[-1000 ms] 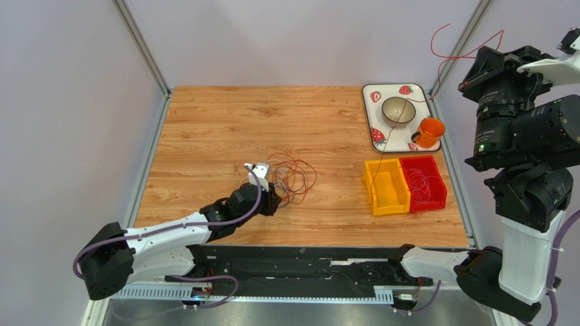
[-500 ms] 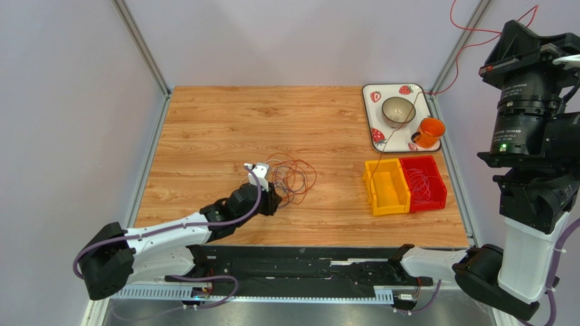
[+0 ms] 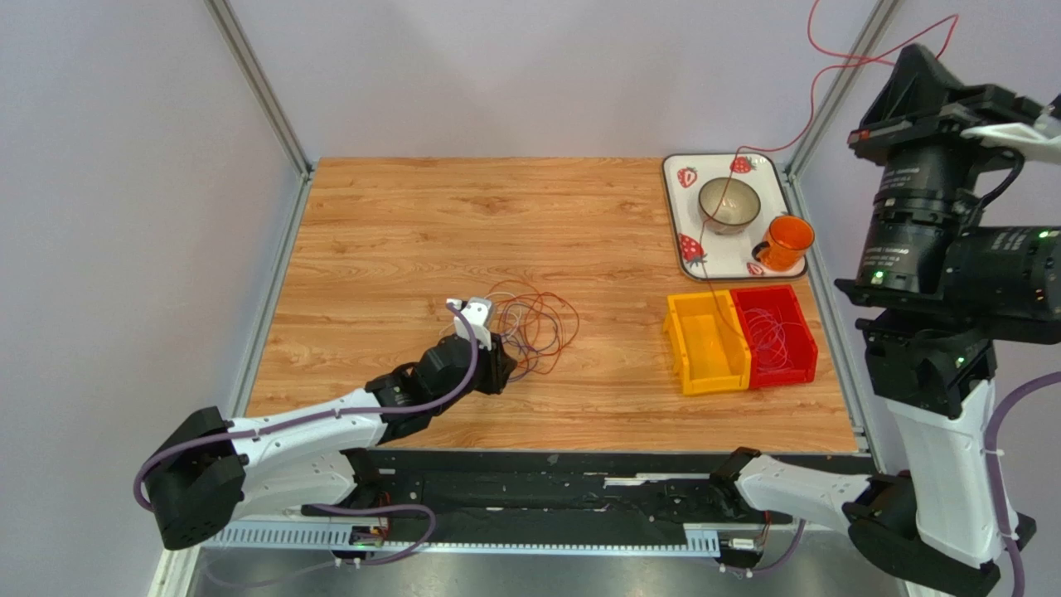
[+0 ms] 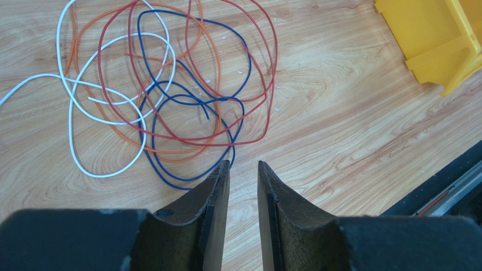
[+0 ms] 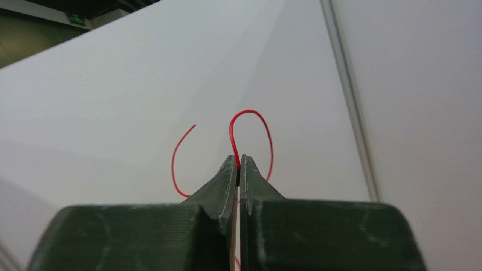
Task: Untangle the cables
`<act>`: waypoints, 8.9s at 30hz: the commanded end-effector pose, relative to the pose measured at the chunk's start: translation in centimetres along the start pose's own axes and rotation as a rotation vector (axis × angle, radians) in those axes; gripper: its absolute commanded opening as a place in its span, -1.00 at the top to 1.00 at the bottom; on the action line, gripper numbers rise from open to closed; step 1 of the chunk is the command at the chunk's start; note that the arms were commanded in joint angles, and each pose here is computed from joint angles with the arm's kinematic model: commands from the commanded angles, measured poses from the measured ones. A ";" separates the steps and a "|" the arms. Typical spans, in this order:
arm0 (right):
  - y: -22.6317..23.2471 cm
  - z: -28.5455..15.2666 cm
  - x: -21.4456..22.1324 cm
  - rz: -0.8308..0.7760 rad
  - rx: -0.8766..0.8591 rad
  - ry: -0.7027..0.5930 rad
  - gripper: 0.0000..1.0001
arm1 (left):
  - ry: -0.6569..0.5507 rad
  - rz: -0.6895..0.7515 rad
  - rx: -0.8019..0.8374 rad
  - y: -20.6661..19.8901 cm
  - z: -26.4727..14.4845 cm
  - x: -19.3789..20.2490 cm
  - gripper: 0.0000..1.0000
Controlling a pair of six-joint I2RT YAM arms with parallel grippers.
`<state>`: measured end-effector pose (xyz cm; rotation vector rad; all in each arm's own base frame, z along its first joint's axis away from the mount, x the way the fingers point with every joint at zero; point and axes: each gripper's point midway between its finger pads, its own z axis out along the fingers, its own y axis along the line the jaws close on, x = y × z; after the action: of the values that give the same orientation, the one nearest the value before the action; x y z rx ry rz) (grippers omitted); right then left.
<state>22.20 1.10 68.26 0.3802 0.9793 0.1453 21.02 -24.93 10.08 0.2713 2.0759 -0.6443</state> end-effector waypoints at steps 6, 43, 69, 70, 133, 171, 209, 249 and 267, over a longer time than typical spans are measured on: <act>-5.8 -2.6 5.2 -0.057 0.197 0.008 1.00 | -0.033 -0.027 0.020 -0.3 -0.2 -0.6 0.33; -19.4 -9.0 18.7 -0.304 0.705 0.331 1.00 | -0.024 -0.022 0.018 -0.3 0.0 -0.4 0.34; -33.2 -19.4 31.0 -0.219 1.183 0.717 1.00 | -0.035 -0.027 0.031 -0.3 -0.4 -0.5 0.35; -33.5 -18.9 30.5 -0.222 1.191 0.694 1.00 | -0.035 -0.027 0.031 -0.3 -0.4 -0.4 0.35; -33.5 -12.9 38.3 0.024 0.828 0.731 1.00 | 0.006 -0.016 0.011 -0.4 0.4 0.0 0.39; -35.6 -22.2 45.5 -0.129 1.043 1.076 1.00 | -0.018 -0.026 0.015 -0.3 0.0 -0.3 0.40; -22.6 -22.7 46.6 -0.618 0.536 1.482 0.13 | -0.041 -0.034 0.026 -0.2 -0.4 -0.5 0.40; -24.9 -20.8 50.1 -0.946 0.618 1.537 0.31 | -0.055 -0.041 0.029 0.0 -0.7 -0.6 0.40; -25.2 -19.3 47.7 -0.942 0.676 1.444 1.00 | -0.055 -0.045 0.023 0.1 -0.7 -0.5 0.40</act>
<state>30.32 -2.90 8.35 0.2749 2.6723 -0.9390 20.50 -24.29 9.88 0.2543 2.0611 -0.6657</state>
